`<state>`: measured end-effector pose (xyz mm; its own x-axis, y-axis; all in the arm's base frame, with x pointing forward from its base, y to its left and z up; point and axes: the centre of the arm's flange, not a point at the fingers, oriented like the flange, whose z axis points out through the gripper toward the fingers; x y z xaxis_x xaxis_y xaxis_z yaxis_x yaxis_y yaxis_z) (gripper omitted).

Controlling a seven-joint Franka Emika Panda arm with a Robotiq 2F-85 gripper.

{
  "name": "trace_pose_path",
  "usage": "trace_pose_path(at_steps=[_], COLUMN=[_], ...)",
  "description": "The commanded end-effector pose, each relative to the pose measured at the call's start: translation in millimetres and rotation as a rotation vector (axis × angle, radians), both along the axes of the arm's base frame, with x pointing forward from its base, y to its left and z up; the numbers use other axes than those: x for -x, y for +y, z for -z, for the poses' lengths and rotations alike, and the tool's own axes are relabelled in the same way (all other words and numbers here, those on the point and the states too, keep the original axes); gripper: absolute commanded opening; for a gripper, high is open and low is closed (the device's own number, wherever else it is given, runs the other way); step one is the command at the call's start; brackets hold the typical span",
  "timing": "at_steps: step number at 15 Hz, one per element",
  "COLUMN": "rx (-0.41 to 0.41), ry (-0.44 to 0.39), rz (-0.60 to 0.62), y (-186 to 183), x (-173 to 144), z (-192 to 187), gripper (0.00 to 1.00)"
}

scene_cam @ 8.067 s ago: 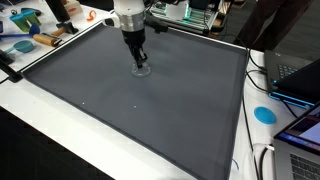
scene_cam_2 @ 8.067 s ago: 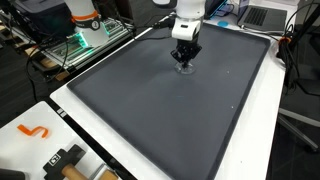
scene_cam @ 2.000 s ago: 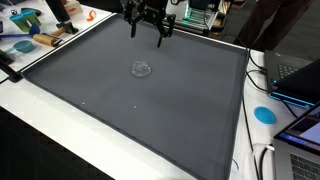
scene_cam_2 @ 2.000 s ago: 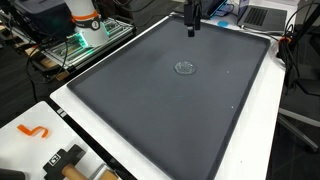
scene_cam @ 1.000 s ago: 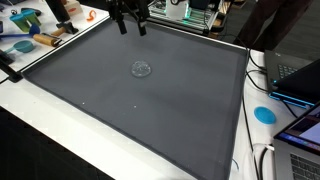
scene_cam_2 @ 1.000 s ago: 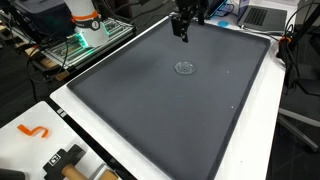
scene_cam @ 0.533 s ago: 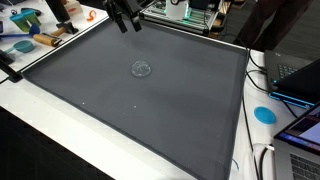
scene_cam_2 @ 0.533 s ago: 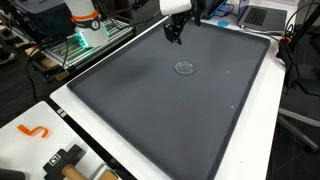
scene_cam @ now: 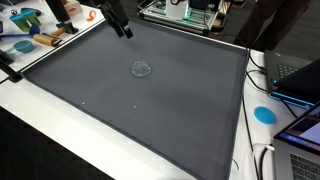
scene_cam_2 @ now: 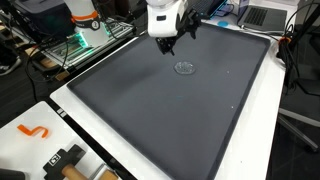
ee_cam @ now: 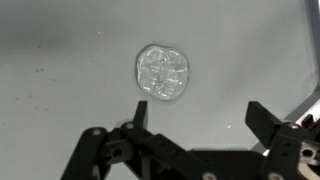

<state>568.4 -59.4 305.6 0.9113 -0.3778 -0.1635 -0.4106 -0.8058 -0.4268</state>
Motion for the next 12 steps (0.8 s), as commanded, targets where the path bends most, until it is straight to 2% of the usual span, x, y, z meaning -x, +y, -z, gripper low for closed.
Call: trace_pose_path(at_steps=[1,6,12], rx=[-0.019,0.008,0.051], ry=[0.044,0.063,0.016], rz=[0.073,0.141,0.176], y=[-7.3,-7.6,-3.7], x=[-2.3,-0.2,3.9], z=[14.8,25.8,29.4], gripper=[1.00,1.00,1.00])
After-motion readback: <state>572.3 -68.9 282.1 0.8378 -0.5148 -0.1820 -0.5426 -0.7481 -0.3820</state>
